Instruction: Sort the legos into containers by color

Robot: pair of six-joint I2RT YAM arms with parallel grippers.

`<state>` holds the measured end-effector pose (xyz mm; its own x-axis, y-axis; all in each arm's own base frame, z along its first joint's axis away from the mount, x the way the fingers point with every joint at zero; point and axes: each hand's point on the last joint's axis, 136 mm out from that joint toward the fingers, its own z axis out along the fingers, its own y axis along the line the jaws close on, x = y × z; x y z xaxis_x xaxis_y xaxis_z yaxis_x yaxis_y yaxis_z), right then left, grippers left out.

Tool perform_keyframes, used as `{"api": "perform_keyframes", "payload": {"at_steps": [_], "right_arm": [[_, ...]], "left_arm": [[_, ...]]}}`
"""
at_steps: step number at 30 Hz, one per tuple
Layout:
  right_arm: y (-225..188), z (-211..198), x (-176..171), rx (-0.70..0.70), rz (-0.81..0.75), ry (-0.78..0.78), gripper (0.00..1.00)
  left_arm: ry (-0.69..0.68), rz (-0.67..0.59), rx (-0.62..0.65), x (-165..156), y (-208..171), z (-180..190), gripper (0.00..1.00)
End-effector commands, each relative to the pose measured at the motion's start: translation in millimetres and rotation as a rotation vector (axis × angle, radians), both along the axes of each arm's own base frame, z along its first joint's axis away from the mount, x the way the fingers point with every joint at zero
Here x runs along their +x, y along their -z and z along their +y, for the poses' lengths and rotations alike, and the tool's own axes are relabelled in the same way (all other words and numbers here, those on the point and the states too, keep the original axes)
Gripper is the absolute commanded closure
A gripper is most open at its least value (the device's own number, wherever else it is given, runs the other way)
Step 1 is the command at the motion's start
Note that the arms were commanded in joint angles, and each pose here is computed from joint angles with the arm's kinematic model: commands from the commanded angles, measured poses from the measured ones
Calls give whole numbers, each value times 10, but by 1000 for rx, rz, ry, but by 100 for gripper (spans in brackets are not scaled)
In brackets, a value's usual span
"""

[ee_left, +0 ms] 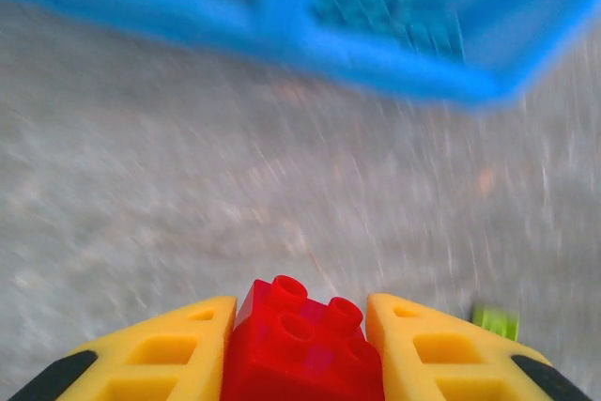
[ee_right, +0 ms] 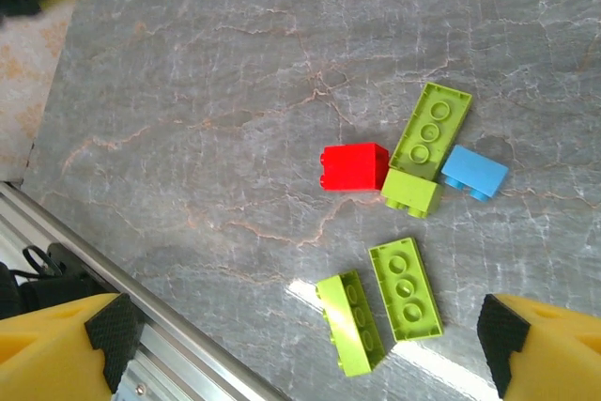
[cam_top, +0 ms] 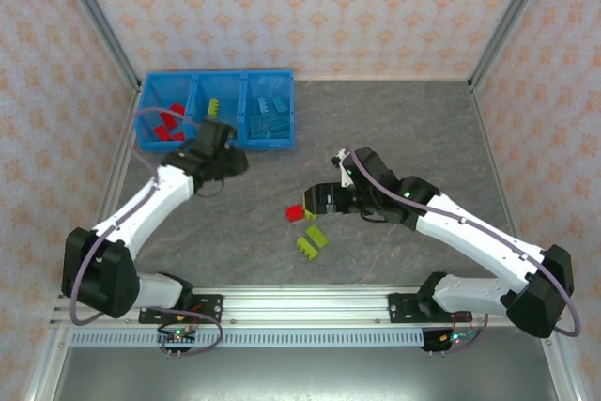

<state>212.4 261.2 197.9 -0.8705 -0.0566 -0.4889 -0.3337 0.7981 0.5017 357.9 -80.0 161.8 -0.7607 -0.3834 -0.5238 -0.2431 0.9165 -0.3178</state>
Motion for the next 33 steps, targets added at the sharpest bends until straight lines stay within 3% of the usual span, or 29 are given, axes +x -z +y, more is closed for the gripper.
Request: {"api": "perform_keyframes", "payload": {"at_steps": [1,4,11,16,19,23,27,33], "right_arm": [[-116,87,91,47,-18,29,5],[-133,98,112,60,-20,42,4],[-41,26,94,45,-4,74,4],[-66,-72,40,43,-8,92,4],[-113,-141,22,44,-23,110,4],[-165,-233,-3,45,-39,136,4],[-157,-270,-4,51,-46,154,4],[-148,-295,113,44,-74,212,4]], "left_arm": [[-125,-72,-8,420,-269,500,73],[-269,-105,-38,782,-370,975,73],[-435,-109,-51,1383,-510,1692,71],[-465,-13,-98,1675,-244,1970,54],[-460,22,-119,1770,-158,2022,49],[-445,35,-123,1781,-179,2021,41],[-446,-26,-181,1652,-439,1908,43],[-388,-202,-269,1049,-1012,1304,48]]}}
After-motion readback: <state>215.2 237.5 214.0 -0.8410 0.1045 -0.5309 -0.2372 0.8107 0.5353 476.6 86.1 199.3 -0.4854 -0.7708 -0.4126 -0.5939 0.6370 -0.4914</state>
